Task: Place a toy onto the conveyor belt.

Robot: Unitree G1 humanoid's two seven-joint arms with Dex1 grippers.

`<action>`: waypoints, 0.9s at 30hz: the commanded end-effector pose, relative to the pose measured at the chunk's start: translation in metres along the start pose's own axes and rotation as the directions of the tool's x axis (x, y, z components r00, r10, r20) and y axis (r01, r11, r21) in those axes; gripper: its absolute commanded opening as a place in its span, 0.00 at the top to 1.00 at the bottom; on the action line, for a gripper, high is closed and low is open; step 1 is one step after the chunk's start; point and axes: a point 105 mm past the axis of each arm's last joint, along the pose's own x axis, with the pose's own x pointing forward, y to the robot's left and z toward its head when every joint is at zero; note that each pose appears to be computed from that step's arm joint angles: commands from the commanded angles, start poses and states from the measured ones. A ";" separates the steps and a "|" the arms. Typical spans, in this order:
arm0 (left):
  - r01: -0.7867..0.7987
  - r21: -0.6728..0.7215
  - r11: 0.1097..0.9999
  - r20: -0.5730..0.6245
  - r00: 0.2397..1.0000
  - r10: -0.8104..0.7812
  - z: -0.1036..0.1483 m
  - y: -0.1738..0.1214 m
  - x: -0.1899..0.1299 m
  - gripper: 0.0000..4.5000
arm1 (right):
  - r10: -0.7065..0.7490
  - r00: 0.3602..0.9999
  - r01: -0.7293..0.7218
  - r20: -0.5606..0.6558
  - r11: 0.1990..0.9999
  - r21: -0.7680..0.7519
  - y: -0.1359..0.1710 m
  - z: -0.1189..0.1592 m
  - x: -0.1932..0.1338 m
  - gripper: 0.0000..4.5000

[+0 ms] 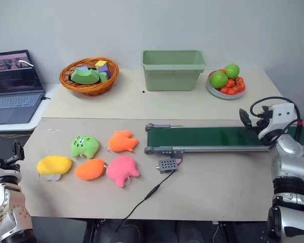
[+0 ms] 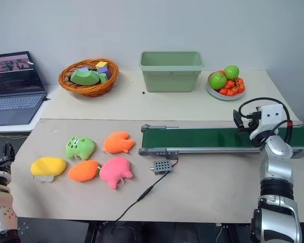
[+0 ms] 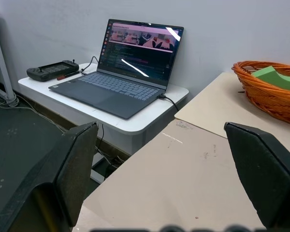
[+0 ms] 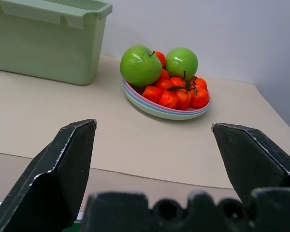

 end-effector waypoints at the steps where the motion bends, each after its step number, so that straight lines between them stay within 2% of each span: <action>1: -0.003 0.042 0.999 0.050 0.999 0.001 0.015 0.001 0.003 0.01 | -0.002 0.999 0.003 0.053 1.000 -0.023 0.000 0.017 0.005 0.00; 5: -0.014 0.035 0.999 0.032 0.999 0.013 0.010 0.001 0.004 0.01 | 0.095 0.992 -0.093 0.088 0.995 -0.028 0.028 0.035 0.018 0.00; 7: -0.007 0.033 0.999 0.029 1.000 0.006 0.008 0.000 0.004 0.01 | 0.320 0.937 -0.319 0.143 0.947 -0.028 0.071 0.058 0.017 0.00; 9: -0.002 0.028 1.000 0.027 1.000 0.001 0.007 -0.001 0.005 0.01 | 0.576 0.798 -0.578 0.176 0.815 -0.046 0.118 0.079 0.000 0.00; 11: 0.005 0.021 1.000 0.022 1.000 -0.005 0.005 -0.003 0.005 0.01 | 0.849 0.512 -0.846 0.129 0.525 -0.096 0.166 0.088 -0.046 0.00; 13: 0.014 0.012 1.000 0.014 1.000 -0.014 0.003 -0.005 0.006 0.01 | 0.975 0.218 -0.968 0.041 0.221 -0.122 0.193 0.084 -0.093 0.00; 15: 0.021 0.012 1.000 0.008 1.000 -0.021 0.002 -0.007 0.006 0.01 | 0.998 0.062 -0.990 -0.019 0.059 -0.131 0.203 0.081 -0.117 0.00; 17: 0.030 0.012 0.999 0.004 1.000 -0.030 0.001 -0.008 0.007 0.01 | 0.999 -0.007 -0.988 -0.049 -0.014 -0.156 0.212 0.082 -0.122 0.00; 19: 0.037 0.010 0.999 0.002 0.999 -0.037 0.000 -0.009 0.004 0.01 | 0.997 -0.047 -0.980 -0.062 -0.058 -0.192 0.221 0.085 -0.123 0.00; 23: 0.039 -0.066 0.997 -0.028 0.999 -0.041 -0.004 0.000 -0.010 0.01 | 0.997 -0.051 -0.974 -0.051 -0.061 -0.220 0.227 0.090 -0.117 0.00; 25: 0.047 -0.268 0.962 -0.052 0.997 -0.063 -0.009 0.009 -0.026 0.01 | 0.998 -0.043 -0.975 -0.049 -0.053 -0.217 0.227 0.088 -0.115 0.00; 27: 0.041 -0.404 0.914 -0.080 0.994 -0.081 -0.014 0.020 -0.044 0.01 | 0.998 -0.036 -0.977 -0.052 -0.046 -0.210 0.228 0.084 -0.112 0.00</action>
